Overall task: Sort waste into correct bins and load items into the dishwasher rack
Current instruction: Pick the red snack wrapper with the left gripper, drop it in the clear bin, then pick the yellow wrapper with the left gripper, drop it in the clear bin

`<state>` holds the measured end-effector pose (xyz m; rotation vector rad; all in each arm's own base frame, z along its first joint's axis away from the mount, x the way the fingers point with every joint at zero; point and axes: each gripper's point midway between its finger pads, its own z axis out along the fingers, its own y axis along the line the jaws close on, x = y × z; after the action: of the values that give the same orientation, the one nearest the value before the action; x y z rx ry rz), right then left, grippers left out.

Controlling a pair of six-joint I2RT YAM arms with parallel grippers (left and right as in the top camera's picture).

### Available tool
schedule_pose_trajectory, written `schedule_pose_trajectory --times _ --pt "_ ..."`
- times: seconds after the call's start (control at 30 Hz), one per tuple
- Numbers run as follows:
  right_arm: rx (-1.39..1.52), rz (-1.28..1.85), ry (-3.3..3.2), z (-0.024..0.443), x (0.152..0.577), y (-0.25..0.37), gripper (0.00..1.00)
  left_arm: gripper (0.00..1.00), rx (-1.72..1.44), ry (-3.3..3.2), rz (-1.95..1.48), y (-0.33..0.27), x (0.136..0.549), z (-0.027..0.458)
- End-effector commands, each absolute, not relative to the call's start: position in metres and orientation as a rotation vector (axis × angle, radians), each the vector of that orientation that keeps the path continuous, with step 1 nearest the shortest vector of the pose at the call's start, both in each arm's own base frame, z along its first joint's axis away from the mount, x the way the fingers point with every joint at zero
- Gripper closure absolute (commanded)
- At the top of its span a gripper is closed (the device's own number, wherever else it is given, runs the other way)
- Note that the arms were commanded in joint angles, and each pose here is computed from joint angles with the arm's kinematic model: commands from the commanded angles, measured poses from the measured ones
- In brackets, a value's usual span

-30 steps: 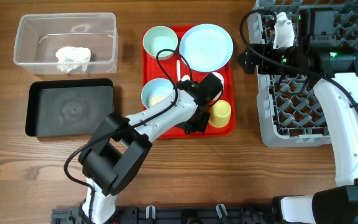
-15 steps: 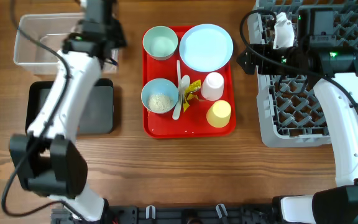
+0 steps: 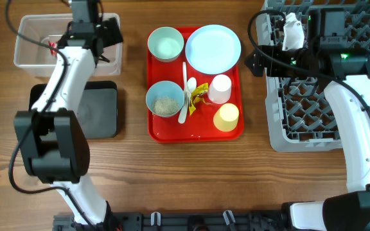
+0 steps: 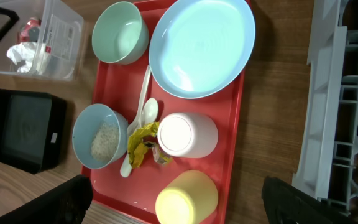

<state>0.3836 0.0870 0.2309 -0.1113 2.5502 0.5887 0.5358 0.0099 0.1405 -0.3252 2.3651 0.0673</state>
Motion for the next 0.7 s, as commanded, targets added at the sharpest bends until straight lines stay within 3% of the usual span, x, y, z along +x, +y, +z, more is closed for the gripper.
schedule_pose_trajectory --times 0.0,0.3,0.53,0.67 --pt "-0.118 0.579 2.540 0.233 0.389 0.088 0.08 0.02 0.149 2.430 -0.229 -0.105 0.501 0.166" --pt "-0.079 0.457 2.571 0.226 0.389 0.072 0.07 0.09 0.688 2.588 -0.267 -0.240 0.418 0.110" --pt "-0.074 0.442 2.577 0.225 0.389 0.070 0.08 0.13 0.820 2.652 -0.264 -0.272 0.392 0.070" --pt "-0.073 0.442 2.579 0.225 0.388 0.070 0.07 0.23 0.834 2.684 -0.254 -0.273 0.390 0.053"
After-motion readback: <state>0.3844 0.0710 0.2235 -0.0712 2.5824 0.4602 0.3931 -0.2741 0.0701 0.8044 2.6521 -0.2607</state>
